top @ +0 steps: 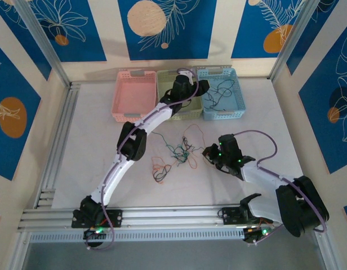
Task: Untangle the cables
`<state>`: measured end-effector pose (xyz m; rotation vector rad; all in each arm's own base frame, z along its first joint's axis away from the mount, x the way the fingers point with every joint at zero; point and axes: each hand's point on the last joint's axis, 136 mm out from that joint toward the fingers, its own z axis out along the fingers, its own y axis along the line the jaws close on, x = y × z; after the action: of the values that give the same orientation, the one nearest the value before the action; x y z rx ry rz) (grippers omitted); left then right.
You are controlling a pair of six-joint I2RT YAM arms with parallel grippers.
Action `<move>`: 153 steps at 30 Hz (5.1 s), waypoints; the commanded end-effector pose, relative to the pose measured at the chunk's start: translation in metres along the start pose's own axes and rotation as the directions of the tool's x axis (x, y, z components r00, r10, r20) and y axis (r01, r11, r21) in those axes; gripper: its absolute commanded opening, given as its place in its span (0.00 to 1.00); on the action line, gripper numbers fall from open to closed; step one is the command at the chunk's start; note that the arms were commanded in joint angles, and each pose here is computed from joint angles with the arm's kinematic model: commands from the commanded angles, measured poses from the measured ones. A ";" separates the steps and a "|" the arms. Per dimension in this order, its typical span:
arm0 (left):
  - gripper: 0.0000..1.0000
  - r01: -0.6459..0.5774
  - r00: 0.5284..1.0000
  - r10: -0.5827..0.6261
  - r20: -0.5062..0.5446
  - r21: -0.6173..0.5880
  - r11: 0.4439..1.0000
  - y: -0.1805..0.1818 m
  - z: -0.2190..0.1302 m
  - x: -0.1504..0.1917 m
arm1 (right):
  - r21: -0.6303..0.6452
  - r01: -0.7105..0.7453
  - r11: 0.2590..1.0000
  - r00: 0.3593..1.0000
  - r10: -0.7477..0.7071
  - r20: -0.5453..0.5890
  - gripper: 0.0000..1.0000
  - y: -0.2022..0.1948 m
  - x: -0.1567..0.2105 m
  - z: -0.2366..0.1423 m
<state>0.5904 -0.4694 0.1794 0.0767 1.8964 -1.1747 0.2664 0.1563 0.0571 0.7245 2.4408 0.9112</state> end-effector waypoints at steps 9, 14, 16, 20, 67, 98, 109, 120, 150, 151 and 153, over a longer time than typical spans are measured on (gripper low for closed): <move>0.76 -0.222 0.974 0.217 0.057 0.089 0.971 -0.131 -0.138 -0.086 | -0.016 0.025 1.000 0.999 -0.025 0.027 0.00 0.010 -0.007 -0.003; 0.76 -0.248 0.969 0.247 -0.023 -0.108 0.963 -0.104 -0.244 -0.050 | -0.024 0.025 0.999 0.999 -0.024 0.029 0.00 0.010 -0.006 -0.004; 0.76 -0.226 0.974 0.218 -0.064 -0.184 0.957 -0.084 -0.281 -0.025 | -0.029 0.026 0.999 0.999 -0.025 0.028 0.00 0.011 -0.006 -0.005; 0.76 -0.137 0.989 0.113 -0.098 -0.298 0.945 -0.042 -0.336 0.035 | -0.034 0.029 0.999 0.999 -0.028 0.023 0.00 0.012 -0.006 -0.005; 0.00 -0.136 0.991 0.120 -0.065 -0.551 0.823 0.022 -0.425 0.028 | 0.100 0.053 0.994 0.998 -0.057 0.040 0.00 0.002 -0.011 -0.018; 0.00 -0.284 0.958 0.244 -0.150 -0.610 0.740 -0.011 -0.560 0.011 | 0.024 -0.167 0.986 0.986 0.166 0.025 0.00 -0.028 -0.025 -0.023; 0.00 -0.293 0.955 0.224 -0.192 -0.514 0.806 -0.012 -0.540 0.031 | -0.004 -0.017 1.000 1.000 0.017 0.011 0.00 -0.010 -0.021 -0.045; 0.00 -0.298 0.952 0.219 -0.213 -0.484 0.823 -0.010 -0.534 0.038 | -0.082 0.177 0.981 0.973 -0.187 -0.138 0.41 0.018 0.005 -0.078; 0.00 -0.302 0.951 0.233 -0.203 -0.459 0.835 -0.015 -0.534 0.040 | 0.505 0.335 0.795 0.928 -0.187 -0.321 0.80 -0.039 -0.058 -0.023; 0.00 -0.303 0.951 0.234 -0.202 -0.459 0.835 -0.015 -0.535 0.039 | 0.504 0.343 0.793 0.923 -0.186 -0.337 0.80 -0.039 -0.057 -0.019; 0.00 -0.303 0.951 0.235 -0.200 -0.460 0.835 -0.015 -0.535 0.039 | 0.510 0.363 0.780 0.912 -0.185 -0.366 0.78 -0.041 -0.053 -0.008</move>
<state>0.2160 -0.0903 0.2478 0.1201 2.1947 -0.4778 0.2886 0.0866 0.0516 0.4511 2.9834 0.1822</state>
